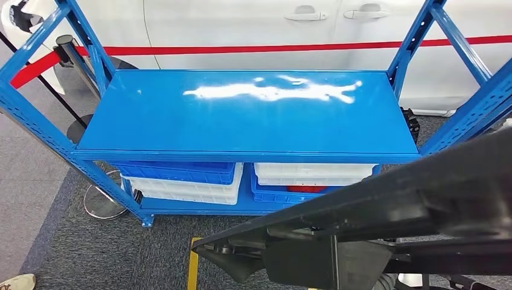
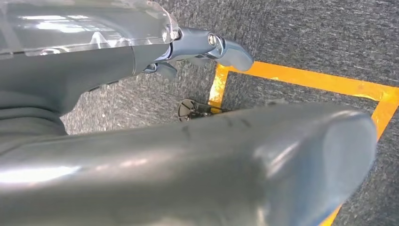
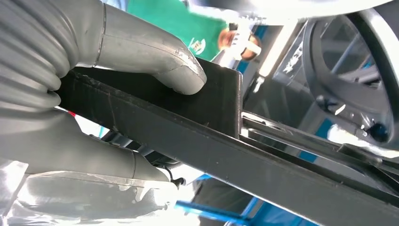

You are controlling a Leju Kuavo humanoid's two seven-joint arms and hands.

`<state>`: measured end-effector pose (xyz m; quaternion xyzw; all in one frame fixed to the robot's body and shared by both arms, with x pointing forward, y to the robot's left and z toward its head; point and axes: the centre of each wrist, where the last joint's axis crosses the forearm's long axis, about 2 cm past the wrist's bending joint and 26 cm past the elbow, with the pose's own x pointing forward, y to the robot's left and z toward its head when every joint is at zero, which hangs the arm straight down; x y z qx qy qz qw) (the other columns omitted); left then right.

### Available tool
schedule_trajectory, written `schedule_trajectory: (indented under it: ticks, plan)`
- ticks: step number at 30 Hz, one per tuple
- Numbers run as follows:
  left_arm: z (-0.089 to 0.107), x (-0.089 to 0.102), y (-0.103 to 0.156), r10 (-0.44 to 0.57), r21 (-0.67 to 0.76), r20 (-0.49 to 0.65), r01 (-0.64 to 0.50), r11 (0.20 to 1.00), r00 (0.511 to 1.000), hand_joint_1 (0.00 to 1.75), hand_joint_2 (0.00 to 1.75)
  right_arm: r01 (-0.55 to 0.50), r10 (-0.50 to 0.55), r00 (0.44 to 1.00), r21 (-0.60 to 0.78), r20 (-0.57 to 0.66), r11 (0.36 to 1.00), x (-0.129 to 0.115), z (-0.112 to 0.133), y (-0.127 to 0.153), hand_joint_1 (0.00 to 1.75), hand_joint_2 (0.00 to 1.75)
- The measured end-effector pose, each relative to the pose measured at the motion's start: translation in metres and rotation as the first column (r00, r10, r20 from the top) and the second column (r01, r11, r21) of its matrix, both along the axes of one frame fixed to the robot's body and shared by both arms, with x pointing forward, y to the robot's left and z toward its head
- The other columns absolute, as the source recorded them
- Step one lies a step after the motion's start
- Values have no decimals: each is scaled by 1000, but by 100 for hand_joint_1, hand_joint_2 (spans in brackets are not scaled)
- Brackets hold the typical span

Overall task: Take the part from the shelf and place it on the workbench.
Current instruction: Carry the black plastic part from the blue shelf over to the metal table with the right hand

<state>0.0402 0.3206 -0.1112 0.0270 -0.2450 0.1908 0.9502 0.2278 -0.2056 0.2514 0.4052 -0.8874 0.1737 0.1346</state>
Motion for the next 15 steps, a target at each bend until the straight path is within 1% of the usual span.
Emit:
schedule_trajectory:
  ticks: [5,10,15]
  plan:
    - [0,-2,0,-20,9,-3,20,1000,1000,0,0,-26,26,1000,-26,7,999,-2,-2,-3,171,175]
    - [0,1,4,-50,19,1,50,999,999,0,0,1,-1,1000,-30,3,1000,-3,-4,-5,171,175]
    - [2,6,14,-52,40,10,52,998,999,0,0,16,-16,1000,-12,9,1000,-6,-1,-5,171,175]
